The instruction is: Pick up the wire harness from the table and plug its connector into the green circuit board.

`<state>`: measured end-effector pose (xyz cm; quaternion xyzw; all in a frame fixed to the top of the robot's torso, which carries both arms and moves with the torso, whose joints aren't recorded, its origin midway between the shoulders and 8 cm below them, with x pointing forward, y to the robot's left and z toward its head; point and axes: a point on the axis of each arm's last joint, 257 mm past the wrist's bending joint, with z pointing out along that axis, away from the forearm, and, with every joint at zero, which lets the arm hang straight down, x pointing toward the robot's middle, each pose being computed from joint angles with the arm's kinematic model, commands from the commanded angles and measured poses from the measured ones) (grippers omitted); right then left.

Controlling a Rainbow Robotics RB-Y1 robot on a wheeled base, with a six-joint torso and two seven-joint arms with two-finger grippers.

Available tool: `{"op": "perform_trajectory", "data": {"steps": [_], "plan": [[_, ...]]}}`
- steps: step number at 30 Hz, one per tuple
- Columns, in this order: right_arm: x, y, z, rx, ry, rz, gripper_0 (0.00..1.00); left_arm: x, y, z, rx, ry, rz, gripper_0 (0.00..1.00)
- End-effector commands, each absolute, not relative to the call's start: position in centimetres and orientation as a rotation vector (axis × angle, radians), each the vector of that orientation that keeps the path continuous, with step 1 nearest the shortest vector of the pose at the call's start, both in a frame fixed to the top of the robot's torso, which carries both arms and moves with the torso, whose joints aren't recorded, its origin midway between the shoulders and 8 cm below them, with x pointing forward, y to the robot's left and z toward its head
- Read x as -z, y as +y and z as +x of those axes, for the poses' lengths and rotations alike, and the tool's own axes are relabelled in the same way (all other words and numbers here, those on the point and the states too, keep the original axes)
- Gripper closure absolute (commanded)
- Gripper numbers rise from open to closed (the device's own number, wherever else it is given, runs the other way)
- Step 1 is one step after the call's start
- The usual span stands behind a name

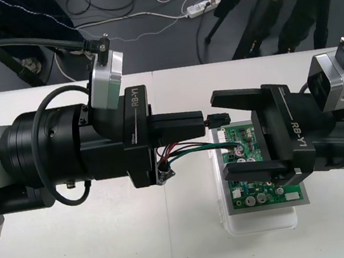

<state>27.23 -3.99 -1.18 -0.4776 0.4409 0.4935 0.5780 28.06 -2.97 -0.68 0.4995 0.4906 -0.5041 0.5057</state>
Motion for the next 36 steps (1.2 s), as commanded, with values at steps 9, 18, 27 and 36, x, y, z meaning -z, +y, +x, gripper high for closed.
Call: {"op": "perform_trajectory", "data": {"steps": [9, 18, 27, 36], "plan": [[6.3, -10.5, 27.4, -0.831, 1.234, -1.504, 0.0, 0.8, 0.0, 29.9, 1.182, 1.26, 1.128, 1.0], [11.7, -16.4, 27.6, -0.601, 1.427, -1.805, 0.0, 2.3, 2.5, 30.7, 1.205, 1.254, 1.139, 1.0], [14.9, -21.6, 29.6, -0.335, 1.56, -1.967, 0.0, 5.0, 4.2, 31.5, 1.22, 1.2, 1.175, 1.0], [16.0, -25.3, 33.4, 0.064, 1.606, -2.051, 0.0, 7.9, 5.7, 32.4, 1.178, 1.146, 1.224, 1.0]]}}
